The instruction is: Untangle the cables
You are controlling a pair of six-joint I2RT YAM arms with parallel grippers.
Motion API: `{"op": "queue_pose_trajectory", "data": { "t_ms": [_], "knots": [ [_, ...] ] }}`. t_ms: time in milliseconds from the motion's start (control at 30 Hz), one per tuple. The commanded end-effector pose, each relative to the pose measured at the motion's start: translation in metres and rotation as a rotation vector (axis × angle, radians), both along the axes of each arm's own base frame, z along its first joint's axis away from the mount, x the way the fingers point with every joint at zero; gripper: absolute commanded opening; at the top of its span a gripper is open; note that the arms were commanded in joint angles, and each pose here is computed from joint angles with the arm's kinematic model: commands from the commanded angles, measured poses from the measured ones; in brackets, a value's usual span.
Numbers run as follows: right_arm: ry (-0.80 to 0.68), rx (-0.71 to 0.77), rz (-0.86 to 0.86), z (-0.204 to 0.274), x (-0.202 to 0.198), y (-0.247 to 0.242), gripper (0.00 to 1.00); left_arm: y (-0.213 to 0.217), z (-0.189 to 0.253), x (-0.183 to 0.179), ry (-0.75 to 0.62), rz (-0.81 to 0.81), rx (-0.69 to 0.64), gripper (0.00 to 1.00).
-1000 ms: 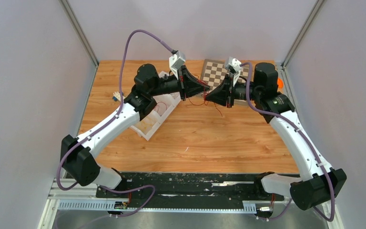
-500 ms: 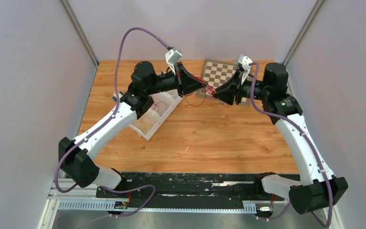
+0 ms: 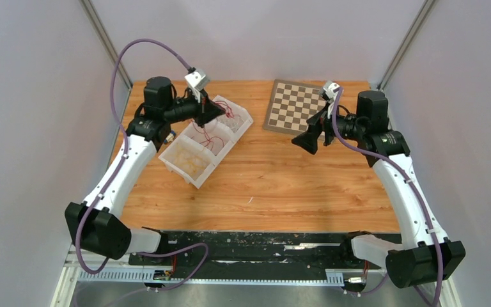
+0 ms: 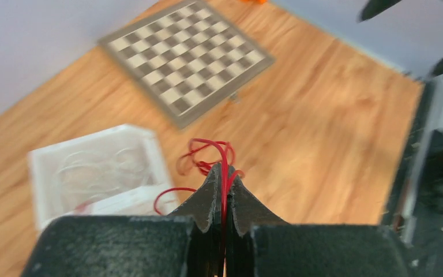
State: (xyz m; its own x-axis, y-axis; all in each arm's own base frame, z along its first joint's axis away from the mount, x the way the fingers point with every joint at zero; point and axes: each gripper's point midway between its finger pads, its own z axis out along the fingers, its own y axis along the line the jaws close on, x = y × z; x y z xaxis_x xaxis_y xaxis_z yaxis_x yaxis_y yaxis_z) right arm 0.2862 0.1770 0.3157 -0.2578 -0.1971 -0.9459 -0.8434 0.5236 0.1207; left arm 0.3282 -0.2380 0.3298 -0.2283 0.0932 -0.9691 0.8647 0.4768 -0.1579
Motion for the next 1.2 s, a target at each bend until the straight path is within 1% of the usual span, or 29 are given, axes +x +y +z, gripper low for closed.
{"op": "queue_pose_trajectory", "data": {
  "t_ms": [0,167,267,300,333,367,400,433,500,667,833,933,1067,1100,1133,1167],
  "knots": [
    [0.027,-0.051,-0.035,-0.011,-0.002,-0.009,1.0,0.03,-0.02,0.023,-0.148,-0.012,0.154,0.0],
    [0.021,-0.067,-0.037,-0.012,-0.003,-0.012,1.0,0.047,-0.043,0.044,-0.173,-0.043,0.201,0.0],
    [0.023,-0.077,-0.039,-0.014,-0.003,-0.013,1.0,0.05,-0.056,0.049,-0.157,-0.106,0.201,0.0],
    [0.028,-0.079,-0.039,-0.015,-0.004,-0.013,1.0,0.052,-0.062,0.055,-0.171,-0.126,0.212,0.0],
    [0.033,-0.081,-0.038,-0.017,-0.004,-0.013,1.0,0.05,-0.062,0.053,-0.171,-0.163,0.204,0.0],
    [0.036,-0.082,-0.037,-0.018,-0.004,-0.013,1.0,0.05,-0.072,0.058,-0.185,-0.191,0.224,0.0],
    [0.043,-0.083,-0.039,-0.019,-0.004,-0.013,1.0,0.049,-0.072,0.055,-0.172,-0.225,0.222,0.0],
    [0.049,-0.083,-0.038,-0.02,-0.004,-0.013,1.0,0.049,-0.089,0.056,-0.146,-0.26,0.24,0.0],
    [0.058,-0.085,-0.039,-0.023,-0.003,-0.013,1.0,0.047,-0.099,0.063,-0.141,-0.297,0.247,0.0],
    [0.082,-0.091,-0.043,-0.028,-0.002,-0.013,1.0,0.047,-0.127,0.086,-0.124,-0.312,0.26,0.0],
    [0.1,-0.108,-0.053,-0.034,-0.002,-0.016,1.0,0.054,-0.157,0.089,-0.081,-0.347,0.305,0.0],
    [0.11,-0.112,-0.05,-0.037,-0.002,-0.016,1.0,0.068,-0.176,0.095,-0.065,-0.321,0.346,0.0],
    [0.118,-0.116,-0.049,-0.039,-0.001,-0.016,1.0,0.094,-0.186,0.109,-0.066,-0.274,0.398,0.0],
    [0.122,-0.115,-0.047,-0.04,0.0,-0.015,1.0,0.1,-0.19,0.107,-0.047,-0.273,0.421,0.0],
    [0.125,-0.115,-0.045,-0.041,0.0,-0.015,1.0,0.107,-0.192,0.111,-0.072,-0.279,0.445,0.0],
    [0.128,-0.113,-0.043,-0.041,0.001,-0.015,1.0,0.112,-0.196,0.106,-0.048,-0.284,0.466,0.0]
  ]
}}
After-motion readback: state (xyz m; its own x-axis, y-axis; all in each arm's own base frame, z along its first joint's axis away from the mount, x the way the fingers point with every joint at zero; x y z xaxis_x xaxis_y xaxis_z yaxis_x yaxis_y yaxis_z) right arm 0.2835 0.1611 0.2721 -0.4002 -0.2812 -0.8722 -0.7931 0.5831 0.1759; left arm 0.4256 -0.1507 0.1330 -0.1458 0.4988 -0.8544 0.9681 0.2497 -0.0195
